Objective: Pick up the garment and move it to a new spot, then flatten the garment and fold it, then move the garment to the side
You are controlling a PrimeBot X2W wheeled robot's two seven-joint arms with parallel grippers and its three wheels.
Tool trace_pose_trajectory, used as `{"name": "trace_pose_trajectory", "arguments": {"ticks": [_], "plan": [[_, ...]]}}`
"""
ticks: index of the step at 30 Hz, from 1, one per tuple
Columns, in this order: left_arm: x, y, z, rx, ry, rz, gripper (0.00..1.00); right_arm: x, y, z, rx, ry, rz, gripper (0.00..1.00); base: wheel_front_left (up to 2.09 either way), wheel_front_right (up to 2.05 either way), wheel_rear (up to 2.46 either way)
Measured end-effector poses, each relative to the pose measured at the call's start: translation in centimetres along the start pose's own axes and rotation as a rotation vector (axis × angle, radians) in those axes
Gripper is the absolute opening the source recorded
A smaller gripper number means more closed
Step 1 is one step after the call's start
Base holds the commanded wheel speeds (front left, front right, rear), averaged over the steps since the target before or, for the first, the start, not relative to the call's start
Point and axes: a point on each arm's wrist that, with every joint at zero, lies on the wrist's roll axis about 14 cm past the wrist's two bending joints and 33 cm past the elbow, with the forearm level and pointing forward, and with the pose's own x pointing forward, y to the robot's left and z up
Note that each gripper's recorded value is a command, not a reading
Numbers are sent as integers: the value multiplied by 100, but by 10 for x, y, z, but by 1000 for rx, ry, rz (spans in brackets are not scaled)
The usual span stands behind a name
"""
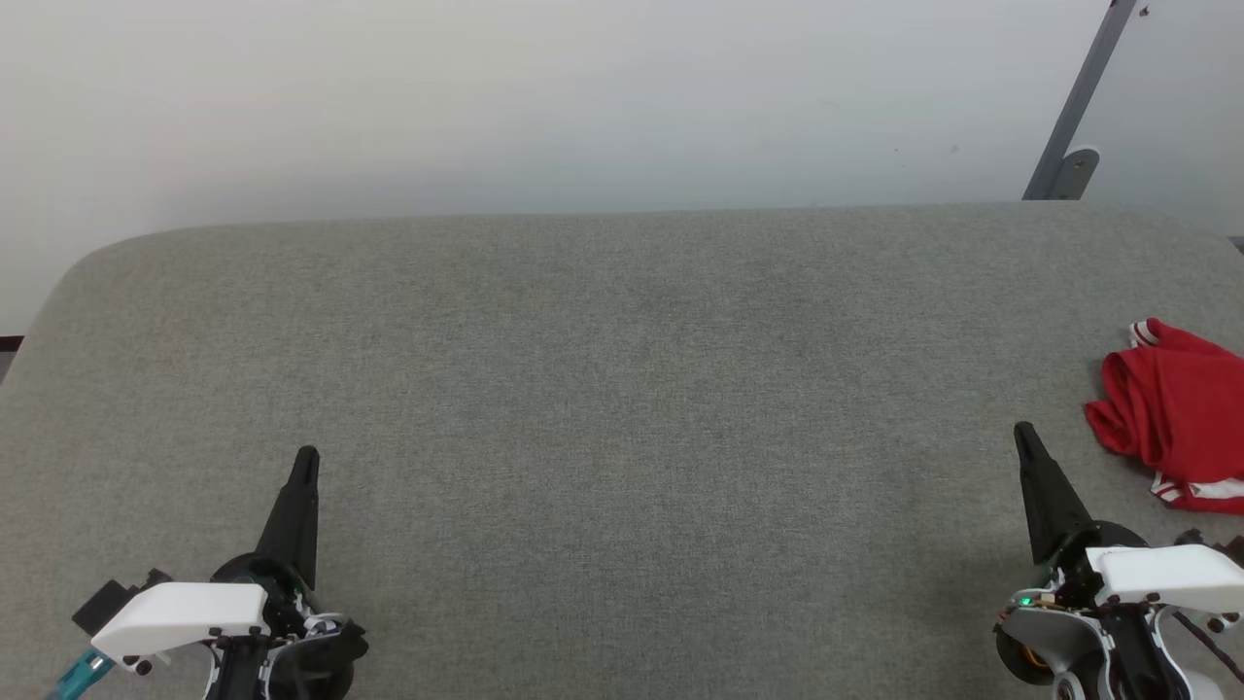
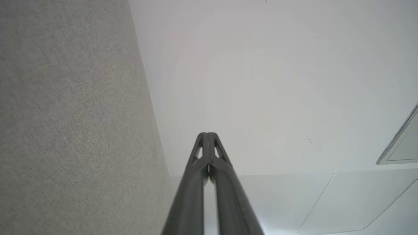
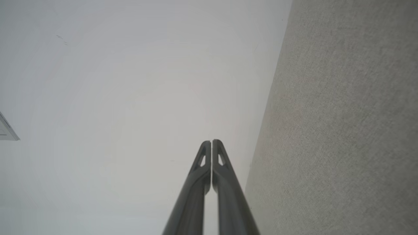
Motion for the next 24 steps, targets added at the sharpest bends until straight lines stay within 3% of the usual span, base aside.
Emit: {"name": "trace_pose_trajectory", "arguments": {"ticks": [24], "plan": [[1,-1,0,-9,1,-3,0,1,2,0,7,3,5,0,0,0,0]]}}
